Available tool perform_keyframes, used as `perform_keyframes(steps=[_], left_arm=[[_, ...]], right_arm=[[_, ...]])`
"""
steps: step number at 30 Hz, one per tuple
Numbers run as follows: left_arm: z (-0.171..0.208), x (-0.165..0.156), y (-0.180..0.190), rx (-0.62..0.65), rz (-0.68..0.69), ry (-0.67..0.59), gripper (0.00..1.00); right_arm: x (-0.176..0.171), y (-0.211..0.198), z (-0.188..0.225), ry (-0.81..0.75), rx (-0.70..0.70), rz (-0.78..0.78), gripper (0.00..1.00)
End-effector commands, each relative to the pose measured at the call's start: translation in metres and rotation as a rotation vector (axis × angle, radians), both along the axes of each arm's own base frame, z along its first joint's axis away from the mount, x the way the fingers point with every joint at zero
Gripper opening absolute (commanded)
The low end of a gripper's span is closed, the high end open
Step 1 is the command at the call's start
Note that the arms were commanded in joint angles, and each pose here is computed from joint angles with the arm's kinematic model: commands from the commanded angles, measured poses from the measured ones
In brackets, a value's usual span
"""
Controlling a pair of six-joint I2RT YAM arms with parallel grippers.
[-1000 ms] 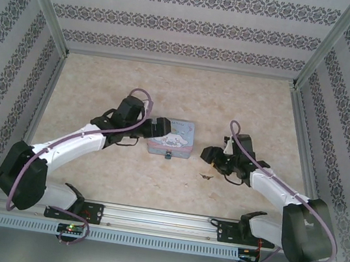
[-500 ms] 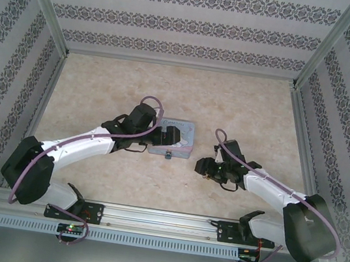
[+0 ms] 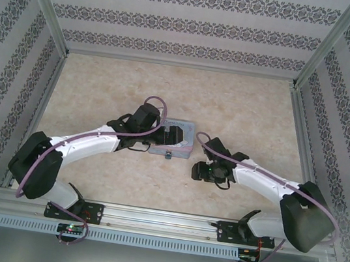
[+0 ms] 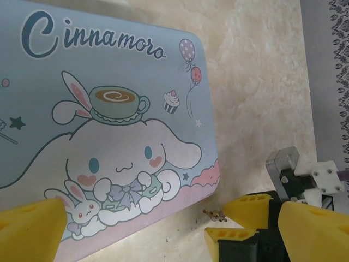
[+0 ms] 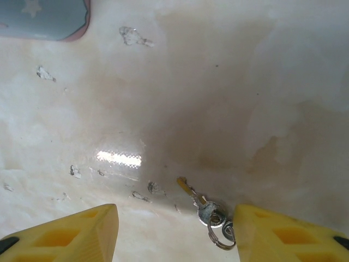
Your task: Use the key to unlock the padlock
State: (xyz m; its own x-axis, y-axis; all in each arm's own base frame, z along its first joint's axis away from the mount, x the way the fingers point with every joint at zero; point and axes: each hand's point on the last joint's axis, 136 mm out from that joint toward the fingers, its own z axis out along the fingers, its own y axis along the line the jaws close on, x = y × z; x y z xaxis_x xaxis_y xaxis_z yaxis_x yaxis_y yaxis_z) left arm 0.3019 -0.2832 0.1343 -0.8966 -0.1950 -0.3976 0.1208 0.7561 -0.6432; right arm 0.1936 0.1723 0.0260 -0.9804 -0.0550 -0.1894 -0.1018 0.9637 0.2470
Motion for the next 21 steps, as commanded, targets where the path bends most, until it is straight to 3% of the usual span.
perform_keyframes(steps=[1, 10, 21], left_arm=[[0.016, 0.006, -0.015, -0.045, -0.024, -0.043, 1.00], [0.015, 0.006, -0.018, -0.048, -0.040, -0.038, 1.00], [0.015, 0.008, -0.020, -0.051, -0.044, -0.040, 1.00]], right_arm=[[-0.004, -0.015, -0.003, 0.009, -0.153, 0.060, 0.59], [-0.003, -0.018, -0.010, 0.026, -0.215, 0.084, 0.56], [-0.009, -0.015, -0.020, 0.061, -0.218, 0.113, 0.36]])
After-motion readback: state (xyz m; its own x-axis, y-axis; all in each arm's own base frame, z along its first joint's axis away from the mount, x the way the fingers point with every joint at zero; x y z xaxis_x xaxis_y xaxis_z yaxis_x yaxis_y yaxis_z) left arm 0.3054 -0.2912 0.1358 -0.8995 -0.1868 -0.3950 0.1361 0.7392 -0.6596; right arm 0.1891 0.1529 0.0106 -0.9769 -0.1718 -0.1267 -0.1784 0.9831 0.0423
